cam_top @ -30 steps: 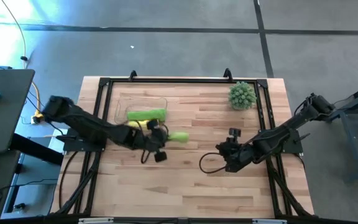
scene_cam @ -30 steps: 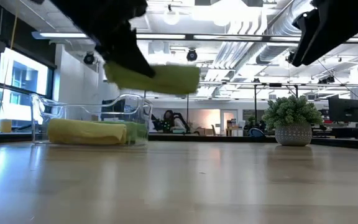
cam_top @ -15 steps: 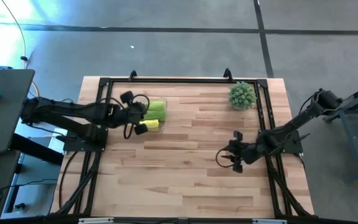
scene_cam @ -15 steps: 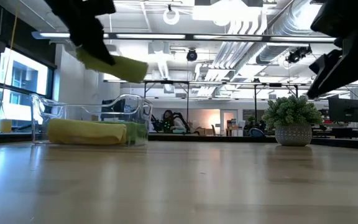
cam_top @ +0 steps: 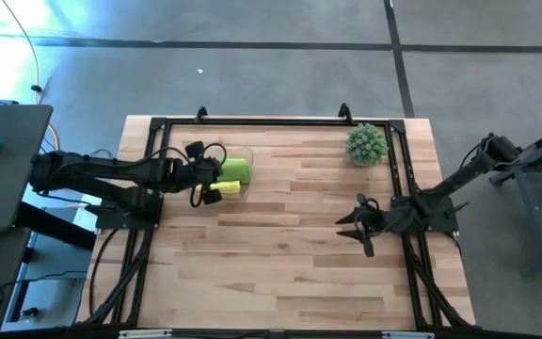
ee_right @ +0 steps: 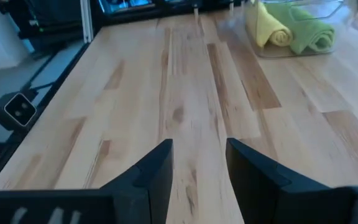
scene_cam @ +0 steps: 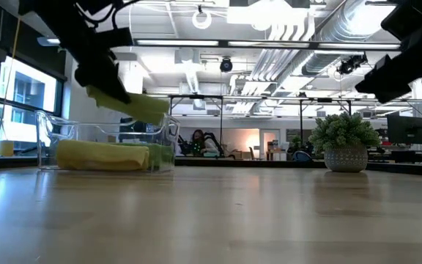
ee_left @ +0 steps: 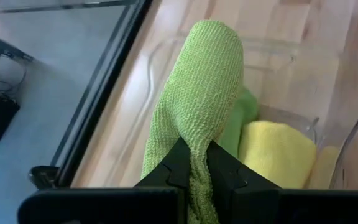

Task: Roll microfiber towels into tight, uniform cylinder then place into a basket
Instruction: Put the green towel into the transparent bin

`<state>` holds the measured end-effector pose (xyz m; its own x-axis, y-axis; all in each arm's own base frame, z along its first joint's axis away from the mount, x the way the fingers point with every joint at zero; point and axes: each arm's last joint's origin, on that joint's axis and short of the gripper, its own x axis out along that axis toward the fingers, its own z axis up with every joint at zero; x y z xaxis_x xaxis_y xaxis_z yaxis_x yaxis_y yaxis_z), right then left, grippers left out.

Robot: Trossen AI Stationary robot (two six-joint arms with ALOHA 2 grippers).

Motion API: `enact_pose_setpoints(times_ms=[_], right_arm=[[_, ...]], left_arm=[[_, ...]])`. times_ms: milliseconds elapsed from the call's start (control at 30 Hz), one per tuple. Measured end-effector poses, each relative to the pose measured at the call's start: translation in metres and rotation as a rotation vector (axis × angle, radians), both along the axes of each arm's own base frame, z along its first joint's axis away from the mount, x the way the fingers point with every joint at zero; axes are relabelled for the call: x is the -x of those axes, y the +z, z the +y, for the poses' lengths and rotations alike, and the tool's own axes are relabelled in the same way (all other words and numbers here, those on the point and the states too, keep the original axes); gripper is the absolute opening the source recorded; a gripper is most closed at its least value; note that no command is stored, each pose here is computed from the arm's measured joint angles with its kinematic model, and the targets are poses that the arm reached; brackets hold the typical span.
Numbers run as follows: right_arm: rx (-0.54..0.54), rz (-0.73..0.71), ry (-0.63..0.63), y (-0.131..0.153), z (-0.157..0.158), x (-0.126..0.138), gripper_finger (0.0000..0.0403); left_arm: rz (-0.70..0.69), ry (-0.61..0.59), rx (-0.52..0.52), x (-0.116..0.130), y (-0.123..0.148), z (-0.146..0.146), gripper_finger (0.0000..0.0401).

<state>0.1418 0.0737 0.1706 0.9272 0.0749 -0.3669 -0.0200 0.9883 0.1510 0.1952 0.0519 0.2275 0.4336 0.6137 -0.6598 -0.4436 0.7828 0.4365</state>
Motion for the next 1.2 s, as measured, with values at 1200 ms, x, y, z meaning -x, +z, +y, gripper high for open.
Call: enact_pose_setpoints(times_ms=[1200], right_arm=[[0.079,-0.052,-0.138,-0.039,-0.025,0.032,0.0142]], left_arm=[[0.096,-0.201,0.182,0.007,-0.049,0.008,0.0017]])
